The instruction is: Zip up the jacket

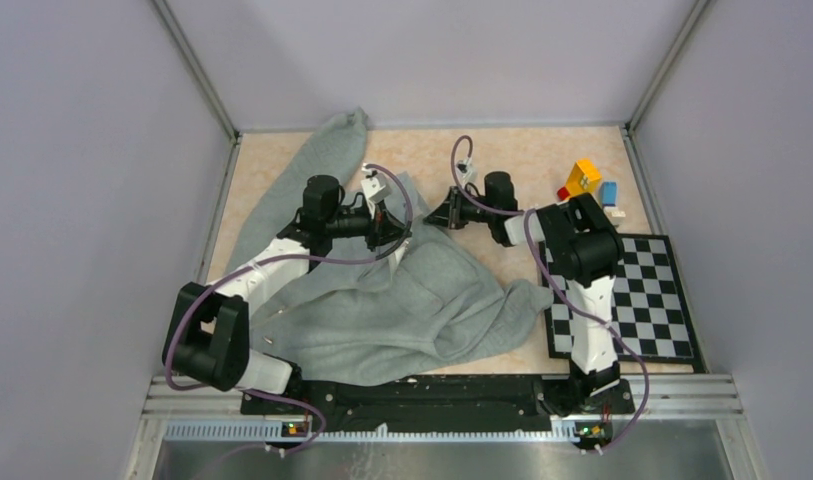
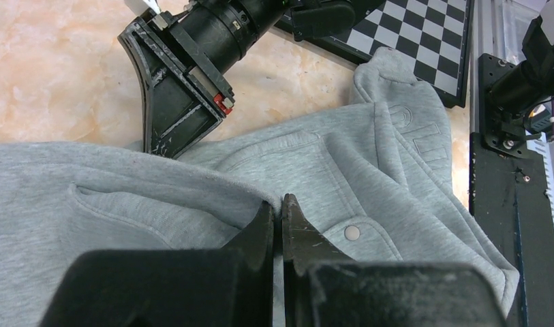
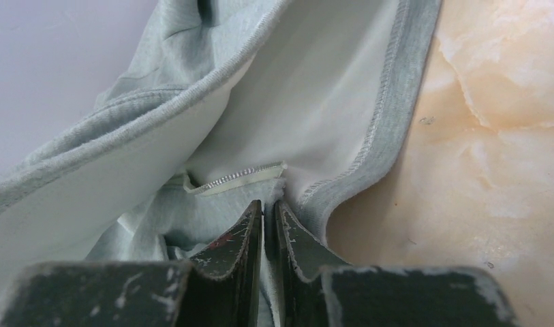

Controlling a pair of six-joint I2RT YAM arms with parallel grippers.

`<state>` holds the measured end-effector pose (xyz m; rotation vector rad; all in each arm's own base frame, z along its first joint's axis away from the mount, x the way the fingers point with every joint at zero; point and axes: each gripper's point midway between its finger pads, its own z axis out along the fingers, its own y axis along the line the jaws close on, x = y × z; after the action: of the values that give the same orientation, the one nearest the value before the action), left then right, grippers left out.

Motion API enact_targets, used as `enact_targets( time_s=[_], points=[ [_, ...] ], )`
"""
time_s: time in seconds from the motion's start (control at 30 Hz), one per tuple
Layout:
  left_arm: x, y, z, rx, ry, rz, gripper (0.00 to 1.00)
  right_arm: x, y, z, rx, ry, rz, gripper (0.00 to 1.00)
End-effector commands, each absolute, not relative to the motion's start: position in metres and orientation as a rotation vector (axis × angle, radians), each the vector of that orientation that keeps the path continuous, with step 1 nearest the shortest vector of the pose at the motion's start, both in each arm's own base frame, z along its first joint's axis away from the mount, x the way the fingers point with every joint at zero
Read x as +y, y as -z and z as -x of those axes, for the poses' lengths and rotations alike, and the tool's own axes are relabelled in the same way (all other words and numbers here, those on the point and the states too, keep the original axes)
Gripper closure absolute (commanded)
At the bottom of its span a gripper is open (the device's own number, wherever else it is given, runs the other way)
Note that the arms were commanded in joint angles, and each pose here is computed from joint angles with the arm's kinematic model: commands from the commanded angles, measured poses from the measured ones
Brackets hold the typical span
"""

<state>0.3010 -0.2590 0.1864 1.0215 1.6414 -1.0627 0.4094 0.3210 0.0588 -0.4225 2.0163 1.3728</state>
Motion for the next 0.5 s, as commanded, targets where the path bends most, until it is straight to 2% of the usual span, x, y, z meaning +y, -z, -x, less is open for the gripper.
enact_targets(
  time_s=[0.0,0.17,0.4,0.47],
  points=[
    [-0.266,-0.207,-0.305,1.555,1.068,-1.045,1.00,0.331,-0.077,-0.425,1.929,-1.318,0.458,0.86],
    [-0.265,-0.207,-0.305,1.552,1.062,-1.047,1.00,0.332,-0.071,-0.426,1.942,-1.303,0.453,0.80],
    [-0.265,-0.209,-0.305,1.547,1.060,-1.047,1.00,0.337,-0.063,-0.424,1.947,-1.323,0.449,0.80],
    [-0.265,-0.209,-0.306,1.550,1.059,-1.043,1.00,0.338,-0.065,-0.424,1.941,-1.314,0.450,0.84]
  ],
)
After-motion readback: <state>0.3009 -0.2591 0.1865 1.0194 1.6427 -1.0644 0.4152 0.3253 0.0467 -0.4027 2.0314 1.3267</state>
